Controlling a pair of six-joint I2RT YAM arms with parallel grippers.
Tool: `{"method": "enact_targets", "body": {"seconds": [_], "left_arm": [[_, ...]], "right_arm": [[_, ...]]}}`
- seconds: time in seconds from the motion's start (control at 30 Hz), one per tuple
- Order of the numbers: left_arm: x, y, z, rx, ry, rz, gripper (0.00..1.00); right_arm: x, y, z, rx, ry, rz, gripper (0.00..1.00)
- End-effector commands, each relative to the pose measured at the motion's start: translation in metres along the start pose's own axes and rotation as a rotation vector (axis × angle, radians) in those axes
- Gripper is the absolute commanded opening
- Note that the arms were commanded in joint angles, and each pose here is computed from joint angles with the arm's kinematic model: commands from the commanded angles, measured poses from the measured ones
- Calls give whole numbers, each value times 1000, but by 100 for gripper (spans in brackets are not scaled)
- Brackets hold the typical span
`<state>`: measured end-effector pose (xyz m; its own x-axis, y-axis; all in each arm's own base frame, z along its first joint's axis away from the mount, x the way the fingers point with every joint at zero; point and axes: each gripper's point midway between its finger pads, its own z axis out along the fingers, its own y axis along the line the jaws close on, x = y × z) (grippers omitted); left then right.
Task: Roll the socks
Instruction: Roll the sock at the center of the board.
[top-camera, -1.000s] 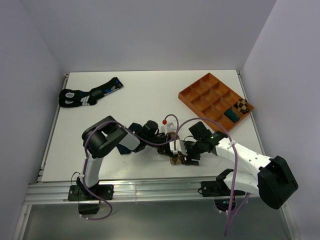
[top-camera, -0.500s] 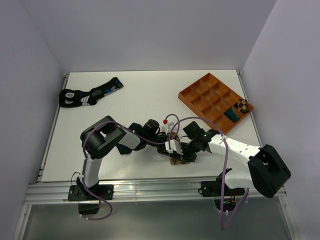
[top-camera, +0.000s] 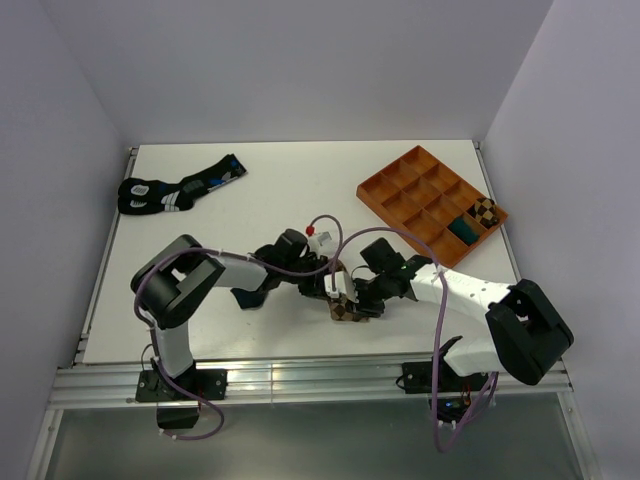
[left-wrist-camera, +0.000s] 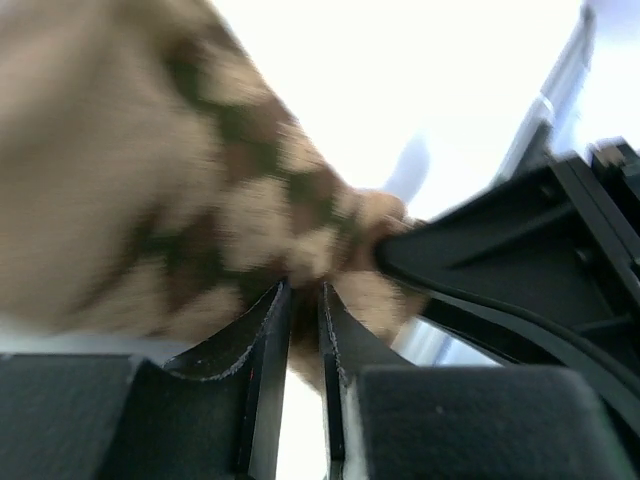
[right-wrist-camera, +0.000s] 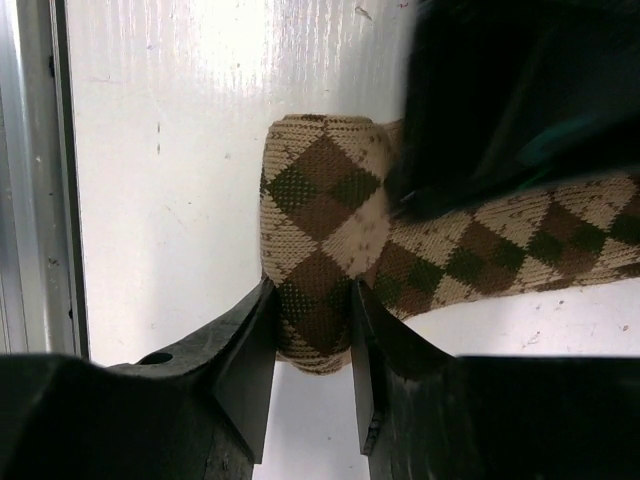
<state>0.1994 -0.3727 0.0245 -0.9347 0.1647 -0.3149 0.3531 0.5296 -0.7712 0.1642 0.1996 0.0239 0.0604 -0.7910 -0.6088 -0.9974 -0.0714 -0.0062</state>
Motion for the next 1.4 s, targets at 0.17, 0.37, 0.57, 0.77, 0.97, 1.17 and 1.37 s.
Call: {"method": "enact_targets", "body": {"seconds": [0.17,0.37,0.57,0.77,0.97,1.17,1.37], "left_arm": [[-30,59,-45,-256,-187,-42,26],[-39,66,-40,-287,-202,-60,24],[-46,66,-26,-259,-178,-64,22],[-62,61,-12,-232,-163,-46,20],[-66,59,-9,-214,-176,-53,20],[-77,49,-34,-179,-306,-107,26],[-93,37,-64,-149,-439,-115,32]], "right_arm": [[30,14,0,-25,130,67,28],[27,13,-4,-19,129,64,28],[13,17,-9,-94,119,86,29],[6,18,-6,-203,158,173,28],[8,17,3,-277,219,272,27],[18,13,13,-296,285,372,25],[26,12,19,-322,309,447,24]]}}
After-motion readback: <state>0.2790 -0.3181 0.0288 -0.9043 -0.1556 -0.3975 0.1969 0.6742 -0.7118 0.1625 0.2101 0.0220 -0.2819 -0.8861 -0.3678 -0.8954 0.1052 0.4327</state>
